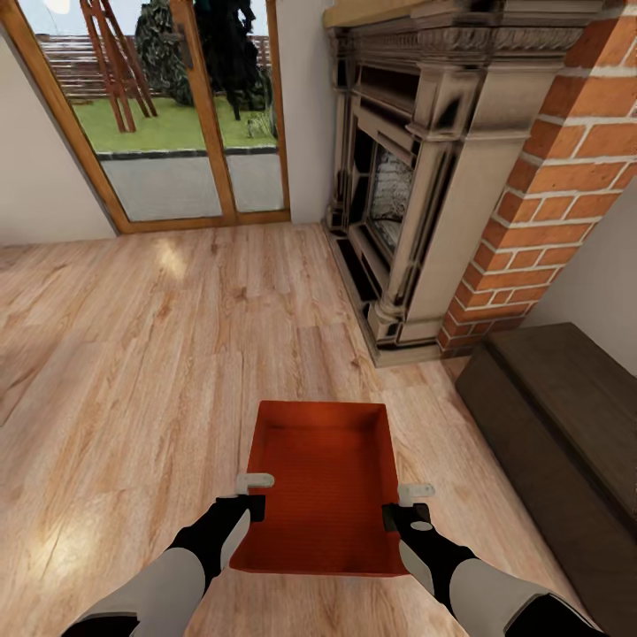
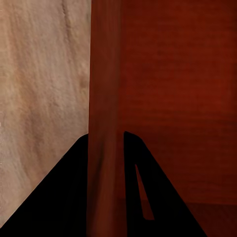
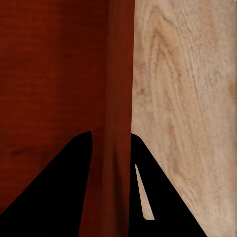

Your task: Move the two storage containers from the living room to the garage. In the garage, place one container on the floor and stack the other container on top of it (either order is fine).

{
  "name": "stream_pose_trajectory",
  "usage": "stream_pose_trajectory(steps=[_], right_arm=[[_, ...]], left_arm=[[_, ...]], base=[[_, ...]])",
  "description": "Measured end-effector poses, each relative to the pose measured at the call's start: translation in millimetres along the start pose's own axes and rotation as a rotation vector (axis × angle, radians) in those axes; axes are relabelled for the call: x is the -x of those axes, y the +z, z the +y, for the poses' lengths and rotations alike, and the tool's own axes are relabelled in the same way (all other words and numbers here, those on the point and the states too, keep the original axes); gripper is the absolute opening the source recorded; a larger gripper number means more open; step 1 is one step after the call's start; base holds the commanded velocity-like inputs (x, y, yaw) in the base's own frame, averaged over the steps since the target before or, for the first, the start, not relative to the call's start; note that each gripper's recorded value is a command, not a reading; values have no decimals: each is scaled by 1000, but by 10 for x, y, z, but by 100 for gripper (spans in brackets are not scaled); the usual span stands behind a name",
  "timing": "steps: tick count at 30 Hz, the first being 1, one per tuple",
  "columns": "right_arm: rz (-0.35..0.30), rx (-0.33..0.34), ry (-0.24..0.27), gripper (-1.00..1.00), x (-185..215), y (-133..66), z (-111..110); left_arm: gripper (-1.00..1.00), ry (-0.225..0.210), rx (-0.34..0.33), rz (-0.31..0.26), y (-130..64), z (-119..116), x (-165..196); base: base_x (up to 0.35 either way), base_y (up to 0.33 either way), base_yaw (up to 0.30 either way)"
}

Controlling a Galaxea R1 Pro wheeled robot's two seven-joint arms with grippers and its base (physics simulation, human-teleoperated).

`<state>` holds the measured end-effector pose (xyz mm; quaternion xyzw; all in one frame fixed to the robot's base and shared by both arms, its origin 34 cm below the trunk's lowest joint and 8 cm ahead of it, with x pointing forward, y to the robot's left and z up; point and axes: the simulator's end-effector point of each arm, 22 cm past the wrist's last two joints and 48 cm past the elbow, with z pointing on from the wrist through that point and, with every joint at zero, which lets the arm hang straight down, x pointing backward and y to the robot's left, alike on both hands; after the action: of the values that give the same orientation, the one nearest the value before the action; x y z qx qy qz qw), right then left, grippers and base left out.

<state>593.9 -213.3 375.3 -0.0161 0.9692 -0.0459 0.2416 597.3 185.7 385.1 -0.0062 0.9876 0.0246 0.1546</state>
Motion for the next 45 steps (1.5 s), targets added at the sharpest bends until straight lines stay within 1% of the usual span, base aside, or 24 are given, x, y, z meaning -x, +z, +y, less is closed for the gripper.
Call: stream_pose_trajectory(steps=[45], right_arm=[[3,-1,-4,-100,452,-689,-79]], left_arm=[[-100,-3,0,4,-758,39,310]], base=[[0,0,0]])
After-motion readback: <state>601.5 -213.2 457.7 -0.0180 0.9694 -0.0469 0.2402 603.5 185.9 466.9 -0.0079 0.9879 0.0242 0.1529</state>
